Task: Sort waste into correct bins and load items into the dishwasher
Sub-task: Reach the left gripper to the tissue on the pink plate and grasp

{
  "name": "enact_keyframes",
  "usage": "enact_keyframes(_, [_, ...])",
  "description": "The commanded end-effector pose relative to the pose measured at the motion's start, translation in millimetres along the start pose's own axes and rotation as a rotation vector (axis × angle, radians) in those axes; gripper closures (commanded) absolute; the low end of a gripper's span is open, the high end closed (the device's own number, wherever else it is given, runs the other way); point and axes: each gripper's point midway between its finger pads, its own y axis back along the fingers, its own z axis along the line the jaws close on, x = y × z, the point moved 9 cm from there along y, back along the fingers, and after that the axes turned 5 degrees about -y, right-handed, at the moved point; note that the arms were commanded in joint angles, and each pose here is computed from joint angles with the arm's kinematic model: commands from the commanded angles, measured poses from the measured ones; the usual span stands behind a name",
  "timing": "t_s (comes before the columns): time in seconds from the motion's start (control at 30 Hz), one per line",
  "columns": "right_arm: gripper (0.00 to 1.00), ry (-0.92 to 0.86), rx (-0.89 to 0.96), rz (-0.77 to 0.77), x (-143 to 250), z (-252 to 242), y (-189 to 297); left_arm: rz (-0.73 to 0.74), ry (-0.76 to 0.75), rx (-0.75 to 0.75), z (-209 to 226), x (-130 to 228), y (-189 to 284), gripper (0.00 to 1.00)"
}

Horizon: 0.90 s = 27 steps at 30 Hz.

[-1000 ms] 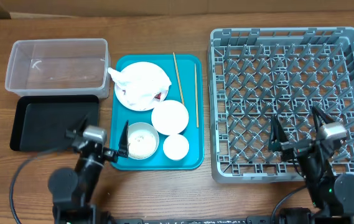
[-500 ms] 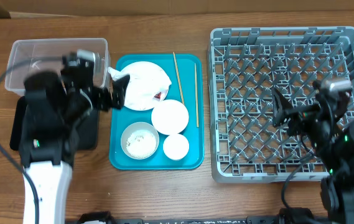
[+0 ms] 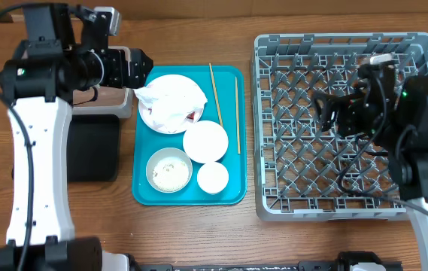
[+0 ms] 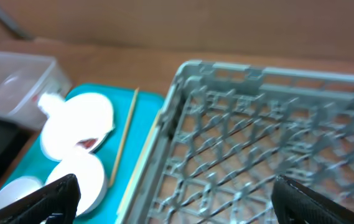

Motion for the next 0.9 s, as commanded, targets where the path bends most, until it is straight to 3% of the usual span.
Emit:
enact_keyframes(0.0, [0.0,0.0,-0.15,0.017,-5,11,-3,0.043,0.055,0.103,0,-2,-25,0.01])
enact_keyframes(0.17, [0.0,-0.032,-0.23,0.076,2,12,-12,0.116,0.077,0.123,1,1,-67,0.0])
enact_keyframes(0.23, [0.0,-0.054,-0.227,0.102,5,11,-15,0.212,0.179,-0.026,-2,9,-100,0.0])
enact_keyframes(0.27, [0.0,-0.075,-0.223,0.11,6,10,-17,0.253,0.262,-0.178,-4,15,-116,0.01])
enact_keyframes(0.37, [0.0,-0.074,-0.222,0.11,5,10,-17,0.261,0.468,-0.429,-19,27,-148,0.04])
enact_keyframes(0.5, [0.0,-0.076,-0.221,0.113,6,10,-18,0.328,0.611,-0.482,-12,46,-183,0.04])
enact_keyframes(0.63, [0.0,-0.077,-0.195,0.117,7,7,-18,0.427,0.617,-0.501,1,72,-231,0.03])
enact_keyframes(0.87, [0.0,-0.097,-0.192,0.155,13,7,-17,0.519,0.611,-0.4,5,97,-278,0.05])
